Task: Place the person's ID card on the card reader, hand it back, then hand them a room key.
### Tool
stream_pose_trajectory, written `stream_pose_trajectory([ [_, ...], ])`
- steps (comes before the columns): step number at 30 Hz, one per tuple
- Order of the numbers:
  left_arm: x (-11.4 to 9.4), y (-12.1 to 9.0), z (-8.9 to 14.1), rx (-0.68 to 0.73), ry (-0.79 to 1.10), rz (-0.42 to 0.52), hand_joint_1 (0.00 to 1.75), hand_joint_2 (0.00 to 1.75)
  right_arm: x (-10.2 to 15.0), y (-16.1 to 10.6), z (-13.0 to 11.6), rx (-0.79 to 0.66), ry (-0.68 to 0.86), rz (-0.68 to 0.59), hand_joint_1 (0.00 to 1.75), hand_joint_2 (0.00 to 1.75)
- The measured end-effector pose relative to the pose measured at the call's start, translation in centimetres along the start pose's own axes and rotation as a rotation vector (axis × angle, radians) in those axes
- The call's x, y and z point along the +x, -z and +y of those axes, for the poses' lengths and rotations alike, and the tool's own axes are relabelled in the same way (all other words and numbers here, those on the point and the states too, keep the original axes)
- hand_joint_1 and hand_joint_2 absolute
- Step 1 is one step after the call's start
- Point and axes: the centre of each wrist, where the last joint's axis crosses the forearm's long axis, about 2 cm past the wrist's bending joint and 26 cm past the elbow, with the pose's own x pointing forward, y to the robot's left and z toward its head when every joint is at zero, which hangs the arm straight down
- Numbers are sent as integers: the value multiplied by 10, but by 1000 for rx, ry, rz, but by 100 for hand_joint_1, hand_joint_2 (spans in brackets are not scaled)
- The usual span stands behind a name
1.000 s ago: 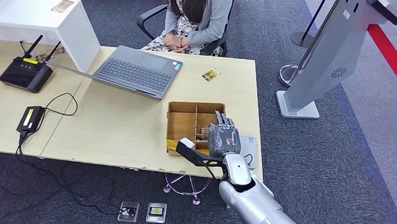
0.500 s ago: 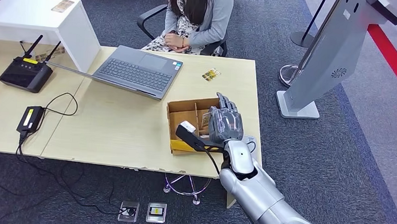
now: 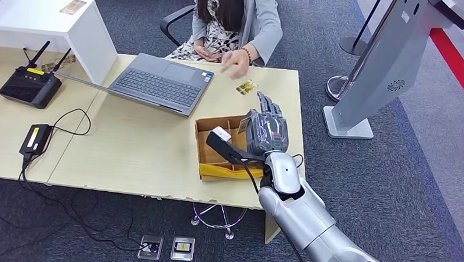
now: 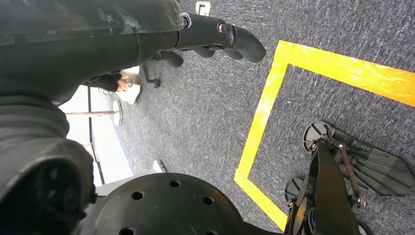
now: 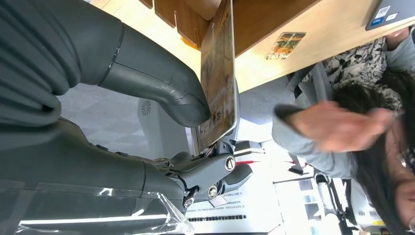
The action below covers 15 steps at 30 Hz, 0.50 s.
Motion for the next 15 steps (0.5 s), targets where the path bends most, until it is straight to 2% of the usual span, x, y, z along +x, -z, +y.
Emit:
stream_pose_trajectory([
  [15,0,0,0,-6,16,-7,0,0,-8,23,-27,-101,-39,-19,175,175],
])
